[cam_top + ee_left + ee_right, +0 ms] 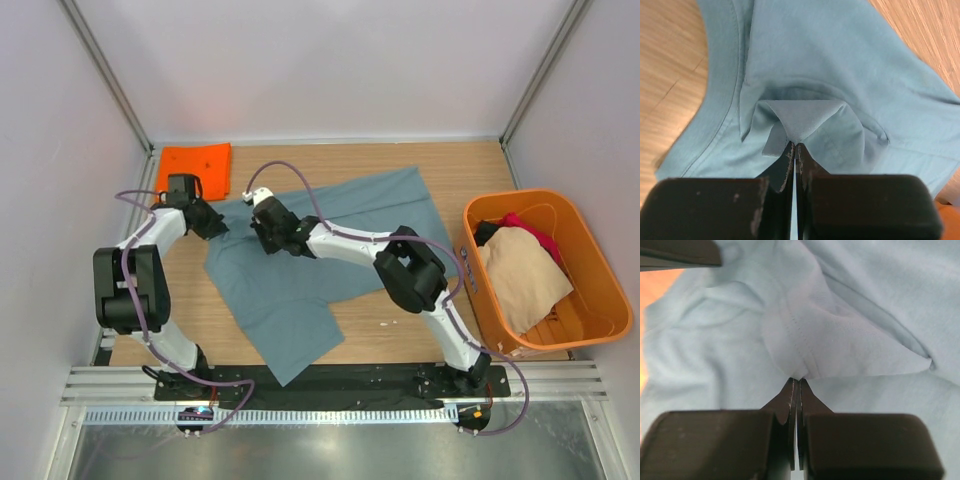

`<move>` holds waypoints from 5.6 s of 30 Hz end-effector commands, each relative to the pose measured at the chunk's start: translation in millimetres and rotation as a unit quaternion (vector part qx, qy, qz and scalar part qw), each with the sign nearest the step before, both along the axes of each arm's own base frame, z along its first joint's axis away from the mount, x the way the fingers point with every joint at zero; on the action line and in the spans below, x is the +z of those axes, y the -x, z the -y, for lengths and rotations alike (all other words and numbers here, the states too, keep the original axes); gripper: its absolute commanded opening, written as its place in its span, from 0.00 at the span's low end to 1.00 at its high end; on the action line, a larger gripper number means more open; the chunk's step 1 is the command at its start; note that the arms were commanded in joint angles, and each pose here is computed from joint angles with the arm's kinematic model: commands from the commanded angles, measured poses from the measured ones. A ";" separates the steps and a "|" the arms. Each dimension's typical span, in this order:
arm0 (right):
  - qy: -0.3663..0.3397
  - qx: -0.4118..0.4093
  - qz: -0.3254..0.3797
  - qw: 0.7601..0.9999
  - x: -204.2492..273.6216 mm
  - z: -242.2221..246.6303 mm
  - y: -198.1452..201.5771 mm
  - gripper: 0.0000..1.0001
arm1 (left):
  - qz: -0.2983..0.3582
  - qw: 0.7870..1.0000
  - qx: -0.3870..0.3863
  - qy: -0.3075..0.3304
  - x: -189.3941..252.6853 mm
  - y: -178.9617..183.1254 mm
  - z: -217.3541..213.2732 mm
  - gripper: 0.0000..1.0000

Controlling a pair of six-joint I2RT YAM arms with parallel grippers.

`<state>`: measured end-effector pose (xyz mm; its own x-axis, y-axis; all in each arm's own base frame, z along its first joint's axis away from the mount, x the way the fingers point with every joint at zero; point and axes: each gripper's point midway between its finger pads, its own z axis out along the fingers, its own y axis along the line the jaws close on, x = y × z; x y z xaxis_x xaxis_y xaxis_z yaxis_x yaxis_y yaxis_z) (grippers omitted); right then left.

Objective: Fold and stack the t-shirts
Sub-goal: Fold the tshirt

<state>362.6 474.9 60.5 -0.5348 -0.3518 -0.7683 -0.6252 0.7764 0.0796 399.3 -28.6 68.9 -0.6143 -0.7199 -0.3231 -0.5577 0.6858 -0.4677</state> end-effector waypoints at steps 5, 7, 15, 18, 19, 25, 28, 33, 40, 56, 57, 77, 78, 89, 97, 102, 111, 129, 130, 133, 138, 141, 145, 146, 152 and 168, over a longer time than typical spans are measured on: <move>-0.056 0.052 -0.055 0.996 46.0 1.7 36.8 0.01 | 0.003 1.000 -0.003 0.010 12.6 32.3 3.4 0.00; -0.044 0.064 -0.070 0.994 37.8 8.4 46.8 0.01 | 0.003 1.000 -0.006 0.012 16.5 39.7 4.8 0.00; -0.020 0.098 -0.101 0.990 29.4 40.0 70.9 0.01 | -0.027 0.999 -0.016 0.015 10.8 75.2 9.1 0.01; -0.018 0.099 -0.104 0.989 29.7 50.2 73.7 0.01 | -0.033 0.999 -0.019 0.017 9.2 83.9 10.3 0.01; -0.017 0.098 -0.104 0.990 29.3 53.0 72.8 0.01 | -0.039 0.999 -0.020 0.017 6.6 88.0 10.8 0.01; -0.022 0.108 -0.115 0.987 29.8 55.3 75.8 0.01 | -0.062 0.997 -0.018 0.040 2.3 110.9 18.7 0.00; -0.028 0.111 -0.123 0.986 27.8 55.6 76.3 0.01 | -0.078 0.996 -0.005 0.032 -3.7 125.1 15.3 0.01; -0.029 0.118 -0.139 0.983 18.7 53.0 79.4 0.01 | -0.097 0.995 0.007 0.034 -11.8 138.3 15.1 0.02; -0.025 0.116 -0.157 0.980 11.2 60.3 80.0 0.01 | -0.112 0.993 0.014 0.040 -20.2 143.2 16.2 0.03; -0.029 -0.224 -0.108 0.968 63.8 213.4 -65.3 0.47 | 0.030 0.997 -0.006 -0.073 61.8 43.3 -21.6 0.42; -0.039 -0.263 -0.093 0.960 70.1 237.0 -90.1 0.47 | 0.045 0.996 -0.007 -0.070 73.0 26.7 -21.1 0.42; -0.010 -0.408 -0.024 0.913 13.1 387.1 -247.4 0.32 | 0.001 1.000 0.026 -0.013 -27.1 -70.2 -16.3 0.39; -0.004 -0.413 -0.029 0.910 2.6 397.4 -249.4 0.33 | -0.012 0.999 0.032 -0.016 -33.0 -67.9 -17.6 0.39; 0.016 -0.442 -0.079 0.893 -39.5 439.6 -252.5 0.36 | -0.105 0.982 0.122 -0.094 -58.1 -21.9 -73.2 0.39; -0.014 -0.415 -0.088 0.905 -17.0 422.7 -263.5 0.43 | -0.038 0.990 0.087 -0.103 -14.0 -49.4 -73.8 0.41; -0.016 -0.415 -0.054 0.908 41.0 417.8 -261.4 0.50 | 0.014 0.985 0.089 -0.150 50.3 -47.7 -84.5 0.48; 0.035 -0.413 -0.109 0.903 70.7 413.6 -186.9 0.62 | -0.031 0.989 0.010 -0.144 36.0 12.8 -17.4 0.52; 0.047 -0.292 -0.185 0.937 56.2 346.9 7.7 0.63 | -0.185 0.972 -0.018 -0.146 -65.6 51.2 -56.5 0.52; 0.051 -0.290 -0.189 0.937 53.1 348.8 13.5 0.63 | -0.184 0.971 -0.020 -0.151 -64.8 49.0 -60.2 0.52; 0.063 -0.288 -0.199 0.935 43.6 355.0 28.8 0.63 | -0.178 0.968 -0.035 -0.171 -56.1 36.6 -72.6 0.52; 0.070 -0.284 -0.213 0.932 35.0 357.9 41.4 0.63 | -0.172 0.964 -0.039 -0.200 -31.5 26.3 -87.6 0.53; 0.080 -0.292 -0.217 0.928 30.5 363.9 44.1 0.63 | -0.151 0.967 -0.026 -0.205 -2.6 32.4 -86.4 0.54; 0.078 -0.305 -0.230 0.921 20.2 371.6 49.9 0.63 | -0.135 0.969 0.014 -0.207 32.1 73.9 -75.5 0.56; 0.079 -0.306 -0.231 0.920 18.8 372.3 50.7 0.62 | -0.107 0.972 0.027 -0.208 54.2 87.4 -70.6 0.56; 0.078 -0.309 -0.234 0.919 14.9 373.5 50.7 0.62 | -0.133 0.979 0.056 -0.145 32.5 184.4 -14.0 0.47; 0.050 -0.348 -0.254 0.901 11.3 379.0 57.1 0.63 | -0.171 0.969 0.014 -0.177 -27.9 268.8 26.7 0.47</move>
<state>300.7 96.3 54.9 -0.9490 0.1175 -0.2926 0.0957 0.9915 0.0876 111.1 -58.2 38.3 -0.7751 -0.5836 -0.2423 -0.6122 0.7885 0.0594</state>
